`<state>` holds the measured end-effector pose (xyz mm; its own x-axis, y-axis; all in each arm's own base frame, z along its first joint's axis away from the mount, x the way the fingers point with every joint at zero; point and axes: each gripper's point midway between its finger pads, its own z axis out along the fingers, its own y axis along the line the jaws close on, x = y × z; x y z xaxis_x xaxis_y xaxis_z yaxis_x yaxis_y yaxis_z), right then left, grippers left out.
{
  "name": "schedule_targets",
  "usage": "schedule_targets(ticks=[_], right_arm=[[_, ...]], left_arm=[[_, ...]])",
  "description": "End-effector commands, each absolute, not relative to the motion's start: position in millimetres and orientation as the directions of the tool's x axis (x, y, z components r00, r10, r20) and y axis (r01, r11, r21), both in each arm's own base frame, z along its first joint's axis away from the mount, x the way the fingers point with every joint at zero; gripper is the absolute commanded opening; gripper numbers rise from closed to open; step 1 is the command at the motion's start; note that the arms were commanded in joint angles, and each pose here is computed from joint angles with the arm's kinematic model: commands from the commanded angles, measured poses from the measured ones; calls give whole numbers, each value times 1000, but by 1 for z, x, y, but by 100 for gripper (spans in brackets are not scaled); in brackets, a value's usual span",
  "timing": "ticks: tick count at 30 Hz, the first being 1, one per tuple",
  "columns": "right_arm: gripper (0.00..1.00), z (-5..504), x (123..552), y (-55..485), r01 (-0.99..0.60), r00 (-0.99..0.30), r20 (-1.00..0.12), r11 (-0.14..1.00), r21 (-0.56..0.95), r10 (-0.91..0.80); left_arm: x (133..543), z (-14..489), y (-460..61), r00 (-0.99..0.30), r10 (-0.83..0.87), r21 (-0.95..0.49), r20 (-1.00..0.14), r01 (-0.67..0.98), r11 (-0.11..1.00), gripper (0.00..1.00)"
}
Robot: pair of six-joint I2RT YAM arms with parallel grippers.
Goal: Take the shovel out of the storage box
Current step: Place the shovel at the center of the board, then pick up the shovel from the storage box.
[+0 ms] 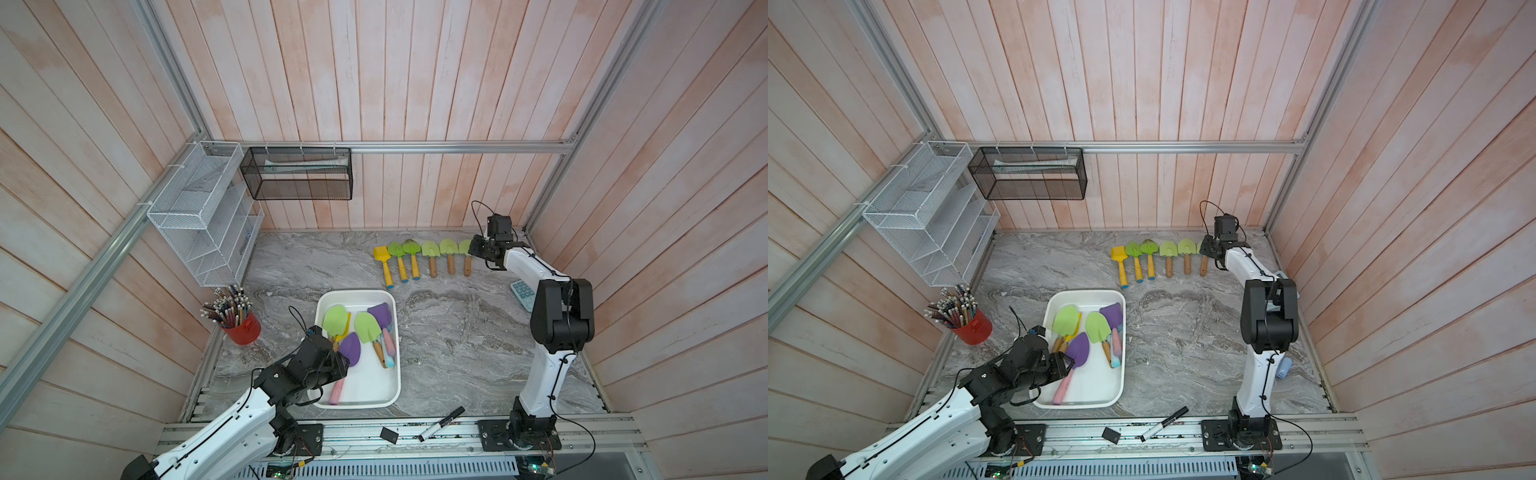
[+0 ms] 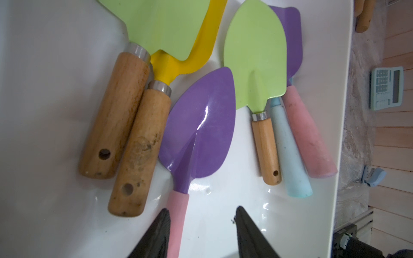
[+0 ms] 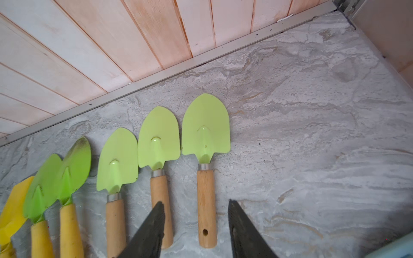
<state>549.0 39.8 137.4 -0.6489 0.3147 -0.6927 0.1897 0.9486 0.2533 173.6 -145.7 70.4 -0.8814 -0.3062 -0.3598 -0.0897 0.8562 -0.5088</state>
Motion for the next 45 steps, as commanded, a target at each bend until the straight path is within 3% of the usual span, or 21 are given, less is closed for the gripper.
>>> schedule_targets(ticks=[1, 13, 21, 26, 45], right_arm=[[49, 147, 542, 48, 169, -630, -701, 940, 295, 334], [51, 200, 463, 137, -48, -594, -762, 934, 355, 259], [52, 185, 391, 199, -219, -657, -740, 904, 368, 142], [51, 168, 363, 211, -248, -690, -716, 894, 374, 108], [52, 140, 349, 215, -243, -732, -673, 881, 406, 108]], left_arm=[[179, 81, -146, -867, -320, -507, -383, -93, 857, 50], [178, 79, -146, -875, -294, -463, -385, -93, 881, 50], [176, 70, -142, -881, -271, -397, -387, -106, 912, 49], [173, 61, -143, -895, -249, -359, -370, -109, 927, 47], [138, 33, -143, -952, -165, -144, -256, -131, 981, 48]])
